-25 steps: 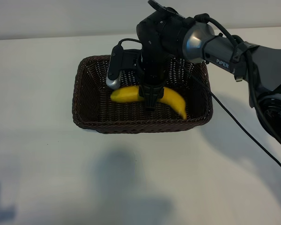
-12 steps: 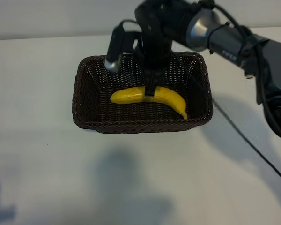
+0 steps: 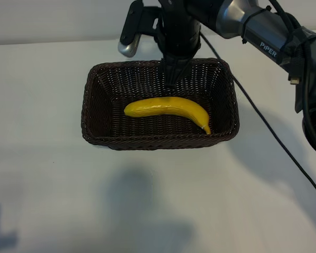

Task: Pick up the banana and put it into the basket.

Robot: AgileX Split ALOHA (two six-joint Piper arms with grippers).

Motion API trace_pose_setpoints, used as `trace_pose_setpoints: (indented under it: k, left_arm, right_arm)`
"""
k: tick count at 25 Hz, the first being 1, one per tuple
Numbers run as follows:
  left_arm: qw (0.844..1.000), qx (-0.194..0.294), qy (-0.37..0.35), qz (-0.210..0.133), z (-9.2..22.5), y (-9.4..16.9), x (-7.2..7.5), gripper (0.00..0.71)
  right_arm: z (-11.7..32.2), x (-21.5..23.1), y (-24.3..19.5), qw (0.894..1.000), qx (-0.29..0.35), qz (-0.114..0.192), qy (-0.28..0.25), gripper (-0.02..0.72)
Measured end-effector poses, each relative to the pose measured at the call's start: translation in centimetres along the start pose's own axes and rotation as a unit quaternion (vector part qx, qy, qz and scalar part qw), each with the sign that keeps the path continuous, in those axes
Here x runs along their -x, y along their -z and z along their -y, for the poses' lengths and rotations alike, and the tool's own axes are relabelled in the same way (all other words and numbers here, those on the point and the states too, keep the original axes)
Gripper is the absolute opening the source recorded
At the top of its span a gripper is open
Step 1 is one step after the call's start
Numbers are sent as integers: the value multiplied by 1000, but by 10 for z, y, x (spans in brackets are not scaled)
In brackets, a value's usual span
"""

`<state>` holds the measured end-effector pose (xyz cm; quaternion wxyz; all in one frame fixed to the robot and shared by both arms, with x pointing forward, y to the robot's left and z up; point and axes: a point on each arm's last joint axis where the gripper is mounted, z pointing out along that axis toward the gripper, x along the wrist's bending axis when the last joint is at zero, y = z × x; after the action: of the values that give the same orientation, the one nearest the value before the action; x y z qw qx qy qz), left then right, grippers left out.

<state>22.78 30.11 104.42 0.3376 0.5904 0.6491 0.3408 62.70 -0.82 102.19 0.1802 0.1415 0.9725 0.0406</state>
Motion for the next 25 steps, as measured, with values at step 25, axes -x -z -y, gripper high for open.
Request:
trace_pose_setpoints:
  k: [25]
  left_arm:
    - [1000, 0, -2, 0, 0, 0, 0, 571]
  right_arm:
    - [212, 161, -21, 881, -36, 18, -472, 522]
